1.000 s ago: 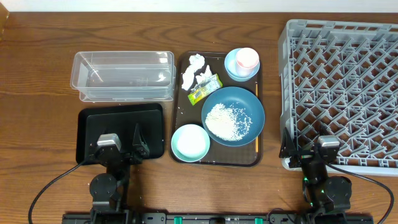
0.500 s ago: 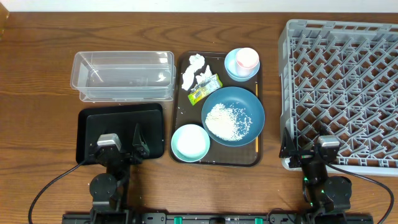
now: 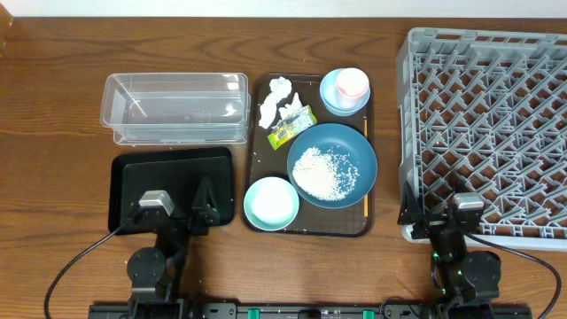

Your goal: Sort waste into correct bins and load items into the dishwasher rack

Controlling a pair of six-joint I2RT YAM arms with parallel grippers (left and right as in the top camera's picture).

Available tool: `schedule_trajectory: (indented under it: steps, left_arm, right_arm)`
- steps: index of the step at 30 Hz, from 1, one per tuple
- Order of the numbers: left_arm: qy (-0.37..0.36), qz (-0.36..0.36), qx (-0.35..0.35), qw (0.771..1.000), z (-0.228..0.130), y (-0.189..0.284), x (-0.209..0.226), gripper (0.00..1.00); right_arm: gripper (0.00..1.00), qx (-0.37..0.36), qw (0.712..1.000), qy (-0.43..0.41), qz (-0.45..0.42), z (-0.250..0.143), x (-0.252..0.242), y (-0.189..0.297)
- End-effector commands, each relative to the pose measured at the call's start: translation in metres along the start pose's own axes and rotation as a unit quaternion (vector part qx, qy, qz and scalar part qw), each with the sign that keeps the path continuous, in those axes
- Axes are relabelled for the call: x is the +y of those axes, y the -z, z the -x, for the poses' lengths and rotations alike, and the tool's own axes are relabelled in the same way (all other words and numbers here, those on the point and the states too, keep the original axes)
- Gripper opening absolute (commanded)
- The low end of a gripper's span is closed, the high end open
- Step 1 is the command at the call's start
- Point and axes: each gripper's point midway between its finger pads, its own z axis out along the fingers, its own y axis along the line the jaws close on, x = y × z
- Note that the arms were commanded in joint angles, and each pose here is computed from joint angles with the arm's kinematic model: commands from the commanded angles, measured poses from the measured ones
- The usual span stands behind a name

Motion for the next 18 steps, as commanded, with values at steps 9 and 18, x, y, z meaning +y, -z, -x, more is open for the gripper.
schedule_trajectory:
  steps: [9, 18]
  left_arm:
    - [0.152, -0.208, 0.032, 0.966, 0.016, 0.018, -0.076, 0.95]
    - [0.054, -0.176, -0.005, 0.983, 0.087, 0.037, -0.090, 0.95]
  right_arm:
    - [0.99, 0.001, 1.000, -0.007, 0.001, -0.001, 0.001, 0.000]
    - [0.99, 0.001, 1.000, -0.007, 0.001, -0.001, 0.001, 0.000]
